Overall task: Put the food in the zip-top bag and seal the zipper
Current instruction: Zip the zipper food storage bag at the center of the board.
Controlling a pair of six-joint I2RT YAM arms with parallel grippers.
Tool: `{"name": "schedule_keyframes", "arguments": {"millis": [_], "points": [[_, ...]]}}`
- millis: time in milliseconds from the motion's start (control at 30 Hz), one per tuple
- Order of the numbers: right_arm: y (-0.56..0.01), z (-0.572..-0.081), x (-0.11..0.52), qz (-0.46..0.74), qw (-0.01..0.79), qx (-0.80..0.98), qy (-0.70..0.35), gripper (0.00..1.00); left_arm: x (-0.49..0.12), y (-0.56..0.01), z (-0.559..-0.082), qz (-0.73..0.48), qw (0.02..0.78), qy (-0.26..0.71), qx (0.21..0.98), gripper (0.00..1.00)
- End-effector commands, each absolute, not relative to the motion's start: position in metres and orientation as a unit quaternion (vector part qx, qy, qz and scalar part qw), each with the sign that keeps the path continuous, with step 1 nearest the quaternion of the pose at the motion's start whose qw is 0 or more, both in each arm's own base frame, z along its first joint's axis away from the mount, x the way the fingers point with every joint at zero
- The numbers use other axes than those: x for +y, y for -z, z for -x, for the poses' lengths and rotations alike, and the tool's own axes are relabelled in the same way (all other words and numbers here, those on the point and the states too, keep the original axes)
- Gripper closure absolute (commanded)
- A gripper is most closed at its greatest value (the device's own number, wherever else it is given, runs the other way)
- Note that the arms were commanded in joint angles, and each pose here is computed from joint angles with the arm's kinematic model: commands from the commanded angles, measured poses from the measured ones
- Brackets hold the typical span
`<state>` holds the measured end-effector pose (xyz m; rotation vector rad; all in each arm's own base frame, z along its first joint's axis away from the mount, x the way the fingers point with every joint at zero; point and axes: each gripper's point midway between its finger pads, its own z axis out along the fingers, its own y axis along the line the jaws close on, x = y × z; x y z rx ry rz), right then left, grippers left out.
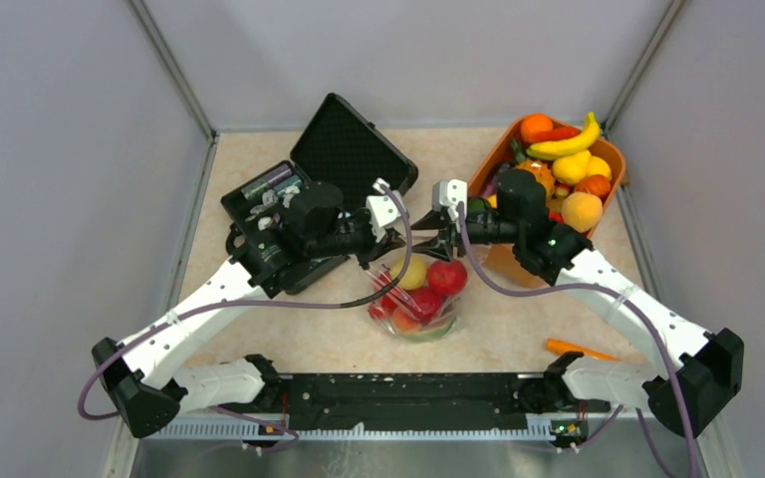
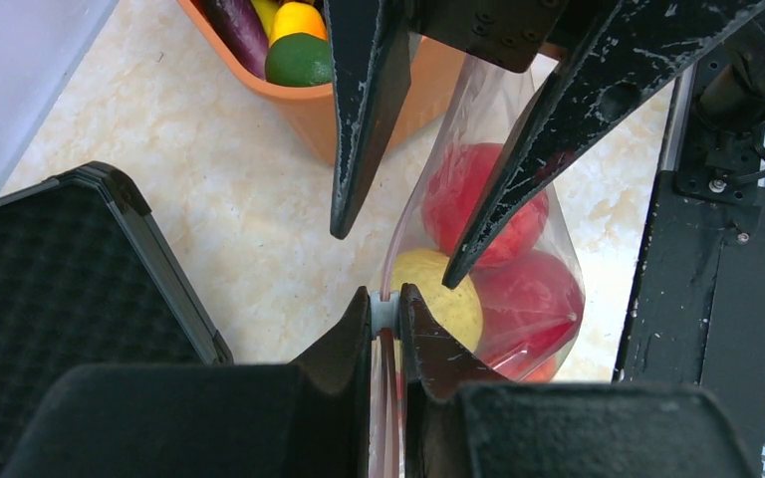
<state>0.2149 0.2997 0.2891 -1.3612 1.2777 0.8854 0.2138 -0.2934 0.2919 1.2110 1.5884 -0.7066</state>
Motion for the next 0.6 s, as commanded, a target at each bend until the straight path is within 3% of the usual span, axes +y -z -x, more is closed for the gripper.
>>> {"name": "schedule_keyframes", "arguments": {"millis": [0,300,567], "points": [[-0.308,-0.215,0.308,0.568,0.534,0.508,-0.367,0.61,-0.301,-0.315,-0.217,-0.490,0.518,0.307,0.631,1.00],[-0.302,-0.221,0.304,0.557,0.552,0.516,-0.345,0.98,-0.300,-0.315,-0.216,-0.491,0.518,0.307,0.630,1.00],[-0.294,-0.218,0.296,0.545,0.562,0.523,-0.338,1.00,-0.288,-0.297,-0.225,-0.481,0.513,0.269,0.659,1.00]]}}
